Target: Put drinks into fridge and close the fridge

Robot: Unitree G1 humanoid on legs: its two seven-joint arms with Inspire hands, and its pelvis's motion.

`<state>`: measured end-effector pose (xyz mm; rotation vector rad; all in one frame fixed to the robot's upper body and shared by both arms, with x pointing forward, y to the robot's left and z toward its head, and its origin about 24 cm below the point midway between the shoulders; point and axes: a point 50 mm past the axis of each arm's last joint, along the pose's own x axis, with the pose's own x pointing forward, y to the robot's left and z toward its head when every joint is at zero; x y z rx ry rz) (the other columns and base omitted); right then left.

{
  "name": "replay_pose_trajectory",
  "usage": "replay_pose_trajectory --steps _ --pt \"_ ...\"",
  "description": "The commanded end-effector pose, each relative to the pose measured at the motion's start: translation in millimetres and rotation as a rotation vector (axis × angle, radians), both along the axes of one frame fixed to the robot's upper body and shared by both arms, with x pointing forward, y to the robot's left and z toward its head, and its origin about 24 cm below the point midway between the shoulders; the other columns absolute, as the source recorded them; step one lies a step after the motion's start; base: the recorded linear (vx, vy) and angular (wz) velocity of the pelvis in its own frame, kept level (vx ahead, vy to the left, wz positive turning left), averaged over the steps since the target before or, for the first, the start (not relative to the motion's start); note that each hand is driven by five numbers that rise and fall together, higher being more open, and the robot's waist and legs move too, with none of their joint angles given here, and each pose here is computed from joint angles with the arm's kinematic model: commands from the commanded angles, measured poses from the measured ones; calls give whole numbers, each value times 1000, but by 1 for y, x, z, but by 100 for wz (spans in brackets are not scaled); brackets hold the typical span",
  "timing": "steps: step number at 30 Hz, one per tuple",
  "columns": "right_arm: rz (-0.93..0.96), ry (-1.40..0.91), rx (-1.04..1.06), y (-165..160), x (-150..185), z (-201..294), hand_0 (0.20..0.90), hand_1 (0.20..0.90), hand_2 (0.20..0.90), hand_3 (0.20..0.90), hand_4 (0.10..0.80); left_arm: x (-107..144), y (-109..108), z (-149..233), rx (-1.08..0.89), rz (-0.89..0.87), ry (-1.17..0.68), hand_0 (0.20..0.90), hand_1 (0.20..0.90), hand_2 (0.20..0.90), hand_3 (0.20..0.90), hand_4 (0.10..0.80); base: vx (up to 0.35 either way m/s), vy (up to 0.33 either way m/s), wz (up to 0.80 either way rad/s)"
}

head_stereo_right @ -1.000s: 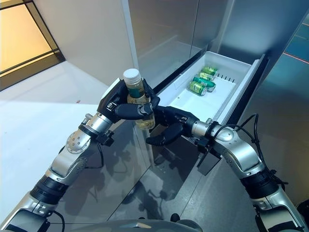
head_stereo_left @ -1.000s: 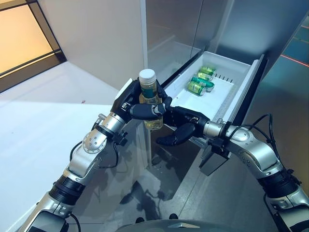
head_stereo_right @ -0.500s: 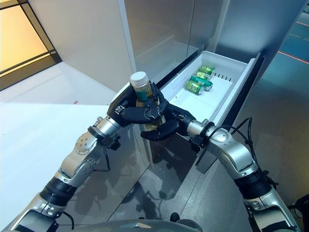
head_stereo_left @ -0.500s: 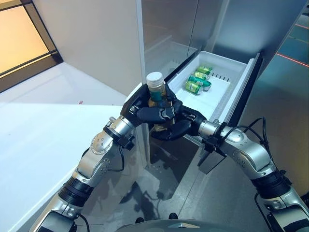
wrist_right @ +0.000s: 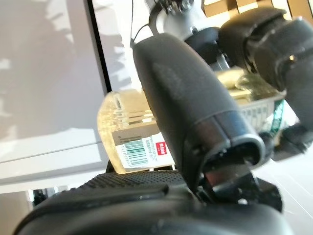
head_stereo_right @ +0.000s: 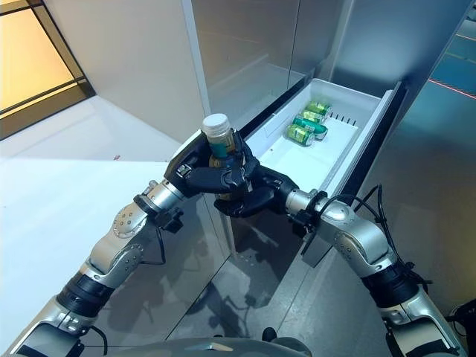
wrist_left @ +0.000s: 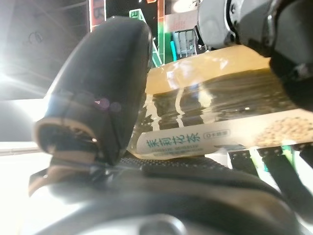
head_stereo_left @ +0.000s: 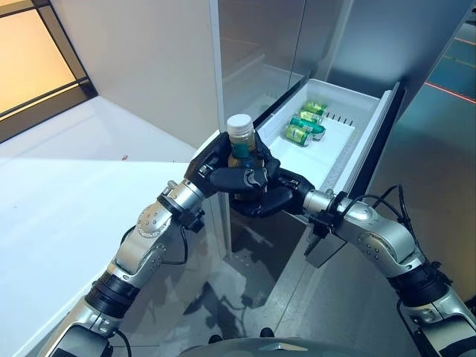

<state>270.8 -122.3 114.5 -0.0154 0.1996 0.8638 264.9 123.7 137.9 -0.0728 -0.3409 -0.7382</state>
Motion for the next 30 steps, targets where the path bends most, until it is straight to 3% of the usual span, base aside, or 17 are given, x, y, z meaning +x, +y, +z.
replay_pose_trajectory --steps 1,7,8,9,16,22,30 --pt "84 -141 258 28 0 47 300 300 300 200 100 -26 -44 87 -180 -285 -534 300 300 300 200 100 0 0 0" --pt "-18 -280 218 17 10 64 300 300 300 200 100 -30 -45 94 -100 -301 -614 300 300 300 200 100 0 0 0" --pt "-43 -320 203 13 13 69 300 300 300 200 100 -29 -45 95 -97 -299 -612 495 495 495 428 328 0 0 0" --pt "-78 -368 185 10 17 75 300 300 300 200 100 -28 -45 96 -96 -293 -604 900 900 900 900 800 0 0 0" --pt "-367 -847 63 -23 24 145 300 300 300 200 100 -20 -38 92 -187 -226 -498 900 900 900 900 800 5 -1 0" --pt "-496 -957 131 -37 21 174 300 300 300 200 100 -20 -39 84 -248 -212 -448 900 900 900 900 800 10 -6 4" --pt "-914 -1239 13 -74 21 201 300 300 300 200 100 -19 -35 82 -347 -181 -390 900 900 900 900 800 14 -12 18"
